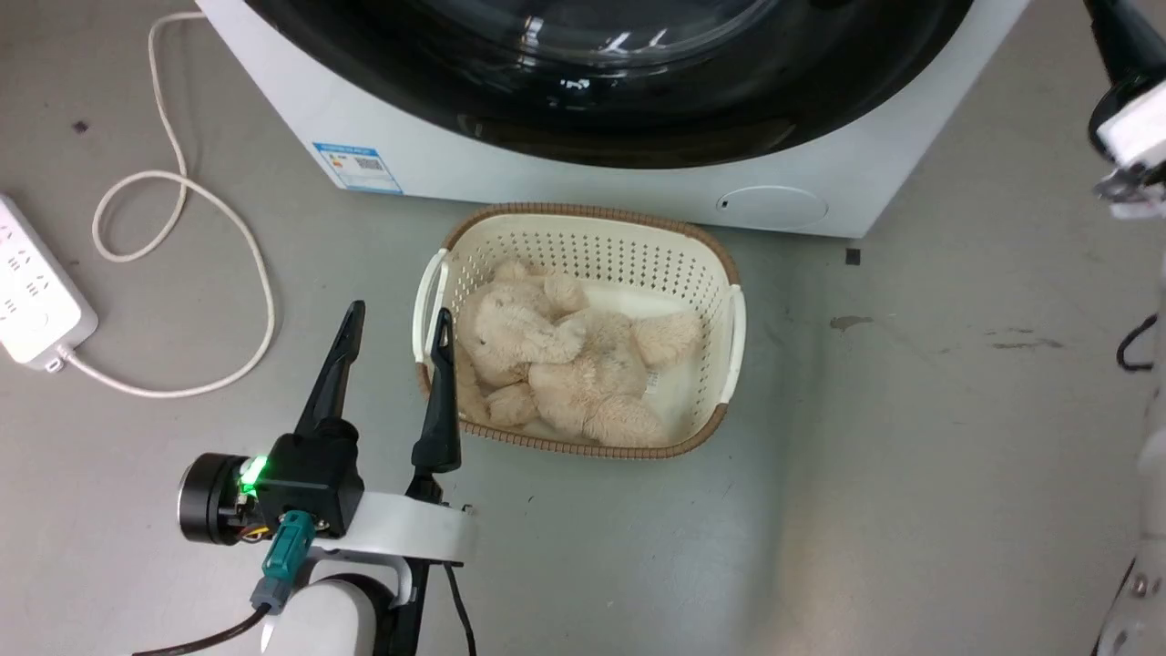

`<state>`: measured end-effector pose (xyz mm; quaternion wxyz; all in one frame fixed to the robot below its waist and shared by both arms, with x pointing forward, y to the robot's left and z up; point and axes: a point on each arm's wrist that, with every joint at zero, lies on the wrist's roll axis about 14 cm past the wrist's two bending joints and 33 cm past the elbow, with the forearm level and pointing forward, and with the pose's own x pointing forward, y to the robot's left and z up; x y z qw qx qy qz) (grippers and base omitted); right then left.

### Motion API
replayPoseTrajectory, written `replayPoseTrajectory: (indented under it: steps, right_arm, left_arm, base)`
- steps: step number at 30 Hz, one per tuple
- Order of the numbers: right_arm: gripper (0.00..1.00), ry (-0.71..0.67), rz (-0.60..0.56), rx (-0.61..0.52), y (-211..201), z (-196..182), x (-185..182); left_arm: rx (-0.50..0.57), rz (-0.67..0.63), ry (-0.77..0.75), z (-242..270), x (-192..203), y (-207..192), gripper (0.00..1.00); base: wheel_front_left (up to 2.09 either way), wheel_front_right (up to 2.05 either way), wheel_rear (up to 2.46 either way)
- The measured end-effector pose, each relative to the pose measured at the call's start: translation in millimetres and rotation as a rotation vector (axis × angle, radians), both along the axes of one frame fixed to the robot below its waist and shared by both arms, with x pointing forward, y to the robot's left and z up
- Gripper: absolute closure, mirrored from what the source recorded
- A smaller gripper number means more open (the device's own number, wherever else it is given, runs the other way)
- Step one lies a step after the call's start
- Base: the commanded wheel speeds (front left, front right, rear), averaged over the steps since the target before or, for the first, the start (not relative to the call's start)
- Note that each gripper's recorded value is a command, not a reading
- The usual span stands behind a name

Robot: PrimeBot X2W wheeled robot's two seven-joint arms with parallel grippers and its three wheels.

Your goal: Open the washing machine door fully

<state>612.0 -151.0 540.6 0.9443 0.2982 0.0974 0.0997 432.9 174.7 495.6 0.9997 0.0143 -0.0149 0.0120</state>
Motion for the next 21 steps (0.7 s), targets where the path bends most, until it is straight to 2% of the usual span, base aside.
replayPoseTrajectory:
  steps: [9, 14, 21]
  right_arm:
    - [1.0, 0.114, 0.039, 0.103, 3.5, -12.9, 28.6]
    - [1.0, 0.19, 0.099, 0.149, 18.6, -23.6, 39.5]
    - [1.0, 0.23, 0.149, 0.191, 31.9, -25.7, 55.9]
  left_arm:
    - [-0.007, 0.008, -0.003, -4.4, 5.2, 0.4, 0.0]
    - [-0.003, 0.017, -0.005, -7.0, 7.9, 2.4, 0.0]
    - [-0.003, 0.028, -0.011, -9.9, 12.3, 4.2, 0.0]
  base:
    - [0.0, 0.0, 0.0]
    - [0.0, 0.0, 0.0]
    - [0.0, 0.0, 0.0]
